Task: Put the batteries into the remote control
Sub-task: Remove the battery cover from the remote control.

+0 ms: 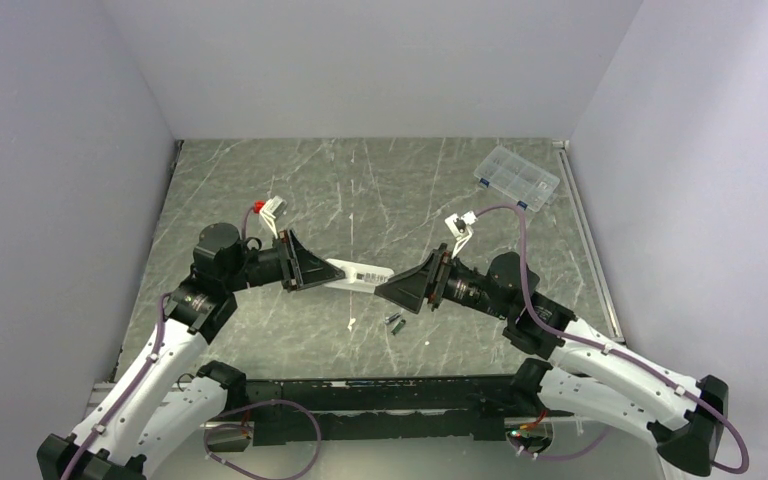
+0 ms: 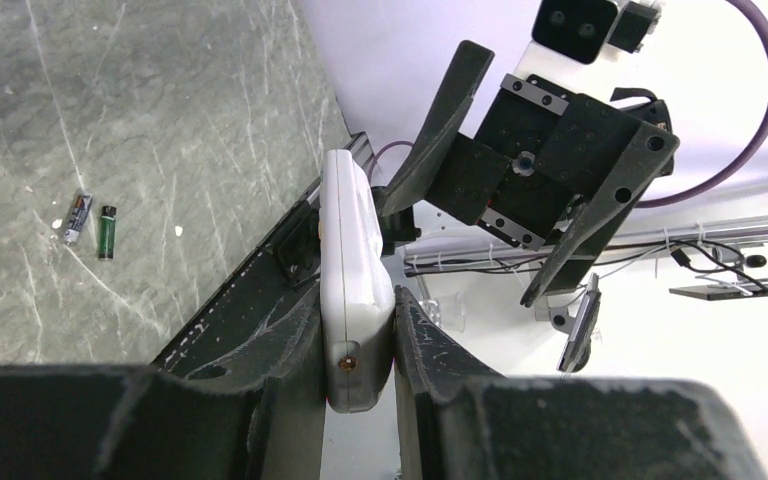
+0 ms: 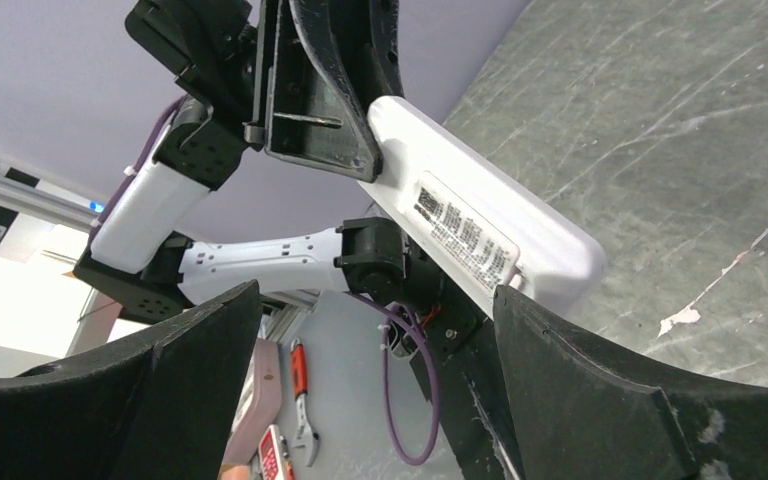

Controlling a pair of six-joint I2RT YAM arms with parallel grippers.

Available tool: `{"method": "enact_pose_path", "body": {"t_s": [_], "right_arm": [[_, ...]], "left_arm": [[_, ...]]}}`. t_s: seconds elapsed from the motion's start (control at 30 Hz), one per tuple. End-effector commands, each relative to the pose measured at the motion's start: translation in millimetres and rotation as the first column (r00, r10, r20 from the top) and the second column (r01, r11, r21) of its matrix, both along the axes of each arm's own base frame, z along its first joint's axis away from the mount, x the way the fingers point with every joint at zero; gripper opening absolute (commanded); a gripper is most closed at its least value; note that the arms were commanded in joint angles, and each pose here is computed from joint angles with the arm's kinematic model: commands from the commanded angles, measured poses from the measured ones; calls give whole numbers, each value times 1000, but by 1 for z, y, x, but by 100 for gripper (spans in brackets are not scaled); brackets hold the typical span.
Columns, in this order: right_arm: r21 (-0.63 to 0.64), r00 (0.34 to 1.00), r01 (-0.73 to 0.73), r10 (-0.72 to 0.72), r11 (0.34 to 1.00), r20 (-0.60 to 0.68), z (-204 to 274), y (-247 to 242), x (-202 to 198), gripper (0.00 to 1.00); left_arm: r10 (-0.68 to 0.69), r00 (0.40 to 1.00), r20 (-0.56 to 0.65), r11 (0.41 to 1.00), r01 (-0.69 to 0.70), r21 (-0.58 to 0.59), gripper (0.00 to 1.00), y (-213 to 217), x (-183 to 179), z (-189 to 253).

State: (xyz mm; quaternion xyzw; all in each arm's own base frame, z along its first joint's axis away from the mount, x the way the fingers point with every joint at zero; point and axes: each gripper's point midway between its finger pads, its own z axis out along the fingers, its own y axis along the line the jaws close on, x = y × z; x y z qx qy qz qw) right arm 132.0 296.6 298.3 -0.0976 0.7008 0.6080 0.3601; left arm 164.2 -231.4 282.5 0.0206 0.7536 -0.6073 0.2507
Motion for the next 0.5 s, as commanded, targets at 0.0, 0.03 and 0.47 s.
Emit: {"method": "enact_pose_path", "body": {"t_s": [0.0,0.03,0.47], "right_arm": [[13,999,24,-24,1000,25,6,-4,2,88],[12,999,24,-24,1000,23,5,-4,2,88],[4,999,44,-44,999,31,6,-4,6,88]], "left_arm": [[-35,997,68,997,39,-59,0,-2,-6,23],[-35,997,66,997,39,-61,0,-3,-6,23],[-48,997,55,996,52,-75,0,-4,-8,24]]}}
